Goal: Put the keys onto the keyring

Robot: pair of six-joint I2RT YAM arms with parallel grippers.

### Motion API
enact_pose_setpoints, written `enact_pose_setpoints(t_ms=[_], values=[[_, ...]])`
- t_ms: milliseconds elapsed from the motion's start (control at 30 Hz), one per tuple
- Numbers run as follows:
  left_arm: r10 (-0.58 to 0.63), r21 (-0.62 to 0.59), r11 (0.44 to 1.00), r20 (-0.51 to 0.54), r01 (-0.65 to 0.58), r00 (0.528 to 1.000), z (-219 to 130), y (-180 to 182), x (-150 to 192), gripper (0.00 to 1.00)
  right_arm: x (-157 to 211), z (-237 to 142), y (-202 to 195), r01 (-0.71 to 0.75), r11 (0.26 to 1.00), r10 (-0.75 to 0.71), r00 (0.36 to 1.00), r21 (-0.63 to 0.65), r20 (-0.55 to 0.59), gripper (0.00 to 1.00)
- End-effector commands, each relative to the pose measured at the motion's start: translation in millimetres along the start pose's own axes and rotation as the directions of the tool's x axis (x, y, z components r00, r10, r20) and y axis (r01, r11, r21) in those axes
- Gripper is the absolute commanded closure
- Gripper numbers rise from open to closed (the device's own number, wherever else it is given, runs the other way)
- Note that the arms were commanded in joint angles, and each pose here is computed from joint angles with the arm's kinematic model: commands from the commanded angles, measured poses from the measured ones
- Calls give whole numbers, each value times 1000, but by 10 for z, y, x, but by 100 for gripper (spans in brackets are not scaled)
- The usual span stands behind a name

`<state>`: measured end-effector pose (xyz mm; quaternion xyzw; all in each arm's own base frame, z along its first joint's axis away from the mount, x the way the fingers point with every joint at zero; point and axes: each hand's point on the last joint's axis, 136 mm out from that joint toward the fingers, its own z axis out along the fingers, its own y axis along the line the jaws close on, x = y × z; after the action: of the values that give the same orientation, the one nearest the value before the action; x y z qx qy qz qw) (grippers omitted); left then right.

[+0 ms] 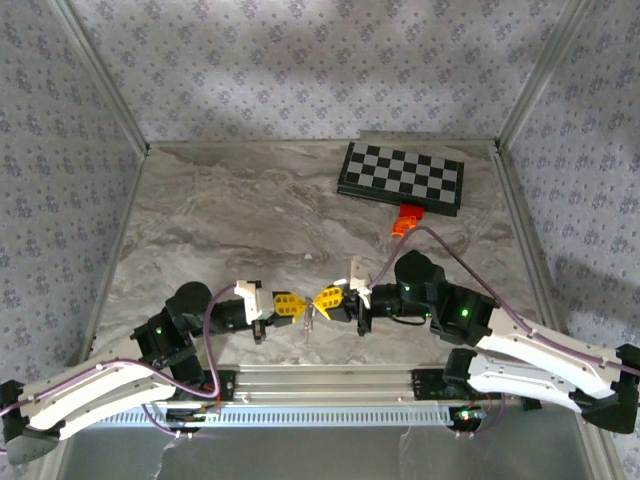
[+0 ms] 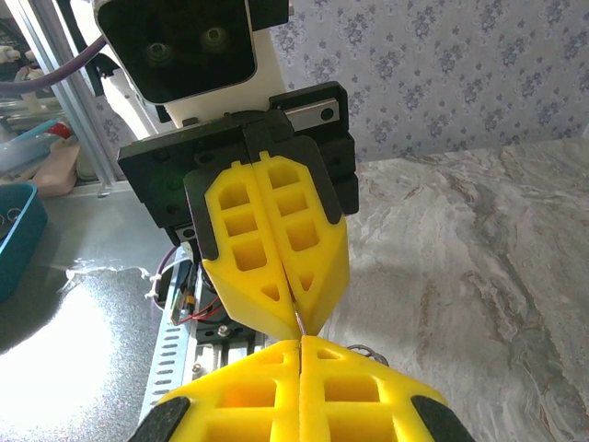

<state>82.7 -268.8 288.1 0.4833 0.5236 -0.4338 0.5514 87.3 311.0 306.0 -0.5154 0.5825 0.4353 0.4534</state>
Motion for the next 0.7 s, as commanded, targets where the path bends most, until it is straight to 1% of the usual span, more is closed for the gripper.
enact_pose_setpoints(t_ms=[0,133,467,667], values=[[24,-5,1000,97,-24,995,-53,7,-348,100,-164,-81,10,38,999,-39,997,20,67,100],[23,-2,1000,98,-23,995,-57,0,-346,100,-178,-118,-4,37,999,-40,996,35,86,100],[18,-3,1000,109,-18,994,-73,-1,-373,100,-141,-67,21,28,1000,-29,997,9,76,100],[10,-3,1000,109,-10,994,-54,6,-369,100,-139,-63,8,34,999,-35,996,19,76,100]])
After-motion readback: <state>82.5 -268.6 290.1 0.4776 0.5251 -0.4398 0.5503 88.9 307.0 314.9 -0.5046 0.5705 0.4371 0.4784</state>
